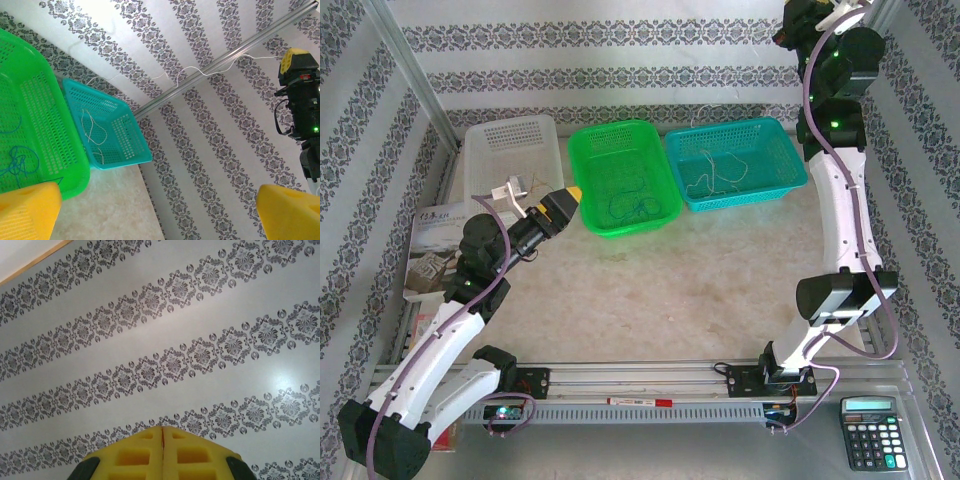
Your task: Untangle the cables
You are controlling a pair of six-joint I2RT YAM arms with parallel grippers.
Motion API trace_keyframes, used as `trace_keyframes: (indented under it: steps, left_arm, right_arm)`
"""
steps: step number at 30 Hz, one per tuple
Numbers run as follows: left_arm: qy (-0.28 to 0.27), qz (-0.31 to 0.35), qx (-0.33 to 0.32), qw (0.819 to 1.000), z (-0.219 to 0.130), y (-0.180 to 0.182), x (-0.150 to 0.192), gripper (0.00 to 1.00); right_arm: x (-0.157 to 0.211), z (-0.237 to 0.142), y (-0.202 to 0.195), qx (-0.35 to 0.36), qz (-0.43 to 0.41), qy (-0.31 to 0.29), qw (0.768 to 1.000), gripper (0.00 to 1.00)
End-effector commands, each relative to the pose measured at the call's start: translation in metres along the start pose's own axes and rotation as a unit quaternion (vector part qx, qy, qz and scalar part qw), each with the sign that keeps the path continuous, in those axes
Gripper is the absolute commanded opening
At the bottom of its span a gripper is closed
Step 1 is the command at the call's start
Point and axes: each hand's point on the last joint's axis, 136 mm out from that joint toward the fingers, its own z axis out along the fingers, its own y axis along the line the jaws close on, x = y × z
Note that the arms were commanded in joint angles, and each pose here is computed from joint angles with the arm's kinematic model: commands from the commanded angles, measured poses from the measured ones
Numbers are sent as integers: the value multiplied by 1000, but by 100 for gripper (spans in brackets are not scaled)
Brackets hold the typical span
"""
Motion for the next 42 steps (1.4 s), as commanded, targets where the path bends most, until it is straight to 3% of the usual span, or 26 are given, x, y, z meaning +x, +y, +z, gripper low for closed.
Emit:
trace_keyframes:
  steps: [1, 6, 14, 17, 24, 28, 37, 42]
  left_arm:
    - [-14, 9, 18, 1000, -2, -11, -9, 100]
    - [-16, 4, 22, 1000, 2, -9, -10, 100]
    - [-16, -1, 21, 1000, -1, -7, -7, 100]
    - [-15, 3, 17, 1000, -4, -8, -7, 100]
    - [-18, 1, 21, 1000, -3, -8, -7, 100]
    - [-20, -5, 23, 1000, -3, -6, -7, 100]
    - [-22, -5, 26, 999, -8, -9, -7, 100]
    - [-25, -11, 26, 999, -8, -6, -6, 100]
  right_arm:
    - [-52, -11, 14, -9, -12, -61, 998, 0]
    - [-72, -16, 21, -12, -26, -77, 997, 0]
    - [-13, -19, -11, 20, -6, -32, 999, 0]
    - [-30, -24, -8, 19, -8, -48, 999, 0]
    - [-109, -53, 20, 7, -42, -129, 991, 0]
    - [-118, -62, 27, 0, -50, -139, 989, 0]
    - [-39, -58, -8, 27, -18, -65, 997, 0]
    - [81, -54, -27, 42, -4, 56, 998, 0]
